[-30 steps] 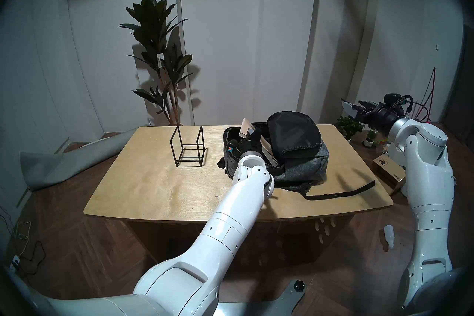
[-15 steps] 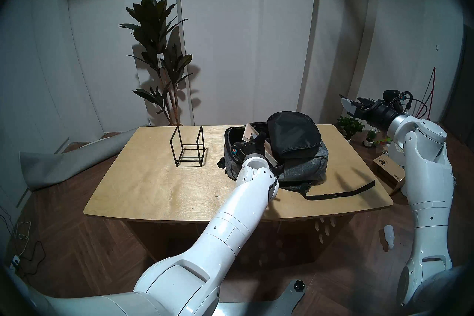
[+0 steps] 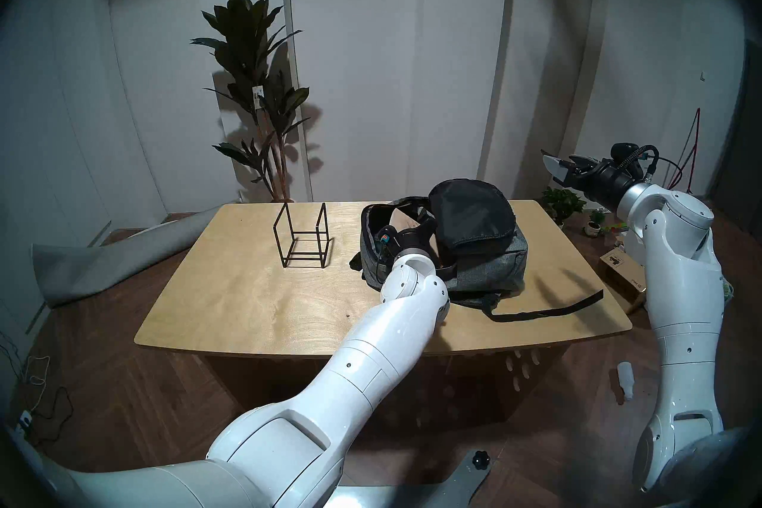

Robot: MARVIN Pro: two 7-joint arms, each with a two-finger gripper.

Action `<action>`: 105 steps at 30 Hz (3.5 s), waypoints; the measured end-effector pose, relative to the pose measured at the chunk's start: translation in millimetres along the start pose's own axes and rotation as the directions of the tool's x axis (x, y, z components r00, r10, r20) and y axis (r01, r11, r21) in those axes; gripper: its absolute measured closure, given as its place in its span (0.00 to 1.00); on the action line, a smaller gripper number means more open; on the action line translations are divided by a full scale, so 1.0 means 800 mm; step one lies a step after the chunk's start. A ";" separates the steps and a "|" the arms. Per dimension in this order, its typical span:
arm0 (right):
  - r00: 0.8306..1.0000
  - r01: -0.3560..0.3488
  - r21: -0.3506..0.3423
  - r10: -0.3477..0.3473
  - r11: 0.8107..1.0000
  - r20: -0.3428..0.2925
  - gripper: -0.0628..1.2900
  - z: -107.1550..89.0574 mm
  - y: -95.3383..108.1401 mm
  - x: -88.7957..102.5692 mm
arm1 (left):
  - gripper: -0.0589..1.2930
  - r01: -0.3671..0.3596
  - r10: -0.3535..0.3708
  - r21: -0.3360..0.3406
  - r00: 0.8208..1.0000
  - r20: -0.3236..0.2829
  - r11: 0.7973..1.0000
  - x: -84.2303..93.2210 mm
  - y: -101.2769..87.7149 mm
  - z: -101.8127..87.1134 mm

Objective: Put the book into the bag and close the bag

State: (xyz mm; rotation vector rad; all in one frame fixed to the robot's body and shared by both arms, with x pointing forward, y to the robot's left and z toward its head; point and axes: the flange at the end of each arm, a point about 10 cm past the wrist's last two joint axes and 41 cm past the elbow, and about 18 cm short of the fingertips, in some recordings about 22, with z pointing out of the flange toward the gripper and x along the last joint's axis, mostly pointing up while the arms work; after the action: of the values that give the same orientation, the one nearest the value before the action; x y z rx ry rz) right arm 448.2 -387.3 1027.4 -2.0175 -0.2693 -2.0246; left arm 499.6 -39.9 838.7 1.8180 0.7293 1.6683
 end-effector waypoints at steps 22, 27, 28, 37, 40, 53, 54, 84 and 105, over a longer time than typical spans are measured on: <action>1.000 -0.027 0.009 0.027 1.000 -0.009 0.03 0.007 -0.006 -0.003 | 0.03 -0.592 0.551 -0.034 0.768 -0.326 0.805 0.002 0.035 -0.021; 0.999 -0.034 0.013 0.034 0.999 -0.008 0.03 0.010 -0.007 -0.004 | 0.03 -0.637 0.600 0.023 0.714 -0.361 0.771 0.007 0.038 -0.020; 0.999 -0.035 0.014 0.035 0.999 -0.006 0.03 0.010 -0.007 -0.004 | 0.03 -0.638 0.603 0.028 0.711 -0.363 0.769 0.008 0.038 -0.020; 0.997 -0.044 -0.006 0.045 0.999 0.067 0.03 0.012 -0.009 -0.011 | 0.03 -0.583 0.548 0.069 0.707 -0.447 0.809 0.064 0.052 -0.013; 0.994 -0.053 -0.024 0.056 0.998 0.097 0.03 0.007 -0.004 -0.015 | 0.03 -0.554 0.518 0.079 0.705 -0.485 0.829 0.089 0.056 -0.011; 0.955 -0.143 -0.113 0.167 0.983 0.245 0.03 -0.013 0.016 -0.068 | 0.03 -0.465 0.424 0.088 0.694 -0.582 0.881 0.180 0.055 -0.013; 0.951 -0.152 -0.117 0.177 0.981 0.254 0.03 -0.013 0.016 -0.073 | 0.03 -0.464 0.423 0.088 0.693 -0.584 0.881 0.185 0.051 -0.014; 0.887 -0.317 -0.150 0.349 0.936 0.304 0.03 -0.001 -0.007 -0.125 | 0.03 -0.681 0.593 -0.050 0.670 -0.447 0.731 0.255 -0.044 -0.067; 0.855 -0.433 -0.181 0.466 0.883 0.227 0.03 0.016 -0.012 -0.110 | 0.03 -0.612 0.624 -0.362 0.775 -0.098 0.703 0.290 -0.062 -0.118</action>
State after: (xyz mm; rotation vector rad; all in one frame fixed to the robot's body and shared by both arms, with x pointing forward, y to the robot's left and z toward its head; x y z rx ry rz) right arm 456.6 -369.0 940.1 -2.1708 0.2699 -1.5161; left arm 422.5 165.0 970.2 1.8989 -0.2795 1.9994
